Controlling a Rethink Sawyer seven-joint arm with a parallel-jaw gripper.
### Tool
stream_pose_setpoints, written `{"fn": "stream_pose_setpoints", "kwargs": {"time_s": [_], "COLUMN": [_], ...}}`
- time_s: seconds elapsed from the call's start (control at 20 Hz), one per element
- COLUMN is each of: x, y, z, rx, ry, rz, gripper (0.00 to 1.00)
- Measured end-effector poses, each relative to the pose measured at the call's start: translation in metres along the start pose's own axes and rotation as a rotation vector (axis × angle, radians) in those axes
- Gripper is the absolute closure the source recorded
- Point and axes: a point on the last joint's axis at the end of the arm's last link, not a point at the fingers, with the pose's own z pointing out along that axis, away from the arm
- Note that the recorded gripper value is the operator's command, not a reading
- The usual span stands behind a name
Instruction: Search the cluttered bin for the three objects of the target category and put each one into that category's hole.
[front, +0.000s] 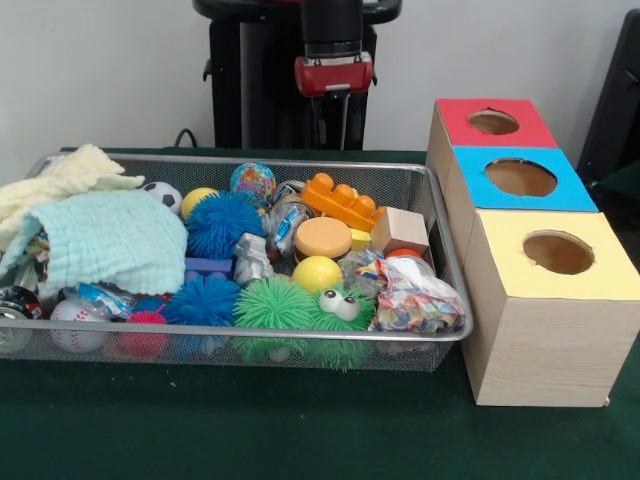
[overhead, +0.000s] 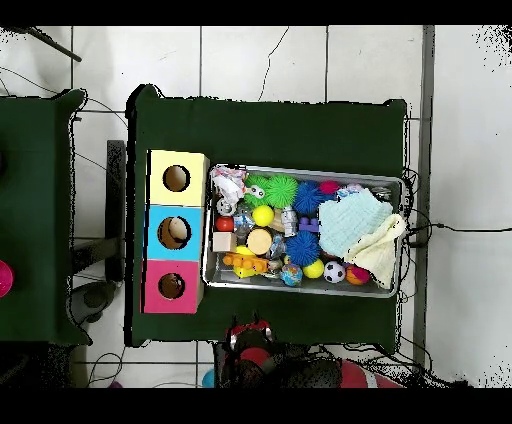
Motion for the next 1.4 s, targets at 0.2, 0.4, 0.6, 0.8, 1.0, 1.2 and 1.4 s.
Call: {"fn": "stream_pose_setpoints", "kwargs": {"time_s": [0.2, 0.4, 0.6, 0.8, 1.0, 1.2, 1.4], "x": [-0.007, -0.016, -0.023, -0.032, -0.038, -0.039, -0.039], "y": [-0.007, -0.014, -0.02, -0.028, -0.034, -0.036, -0.036], "z": [0.004, 0.003, 0.001, 0.002, 0.005, 0.007, 0.007], "rx": [0.014, 0.032, 0.045, 0.058, 0.069, 0.073, 0.072], "ry": [-0.018, -0.039, -0.046, -0.053, -0.064, -0.067, -0.066], "rz": [-0.004, -0.007, -0.009, -0.014, -0.015, -0.013, -0.013], "gripper": [0.0, 0.0, 0.0, 0.0, 0.0, 0.0, 0.0]}}
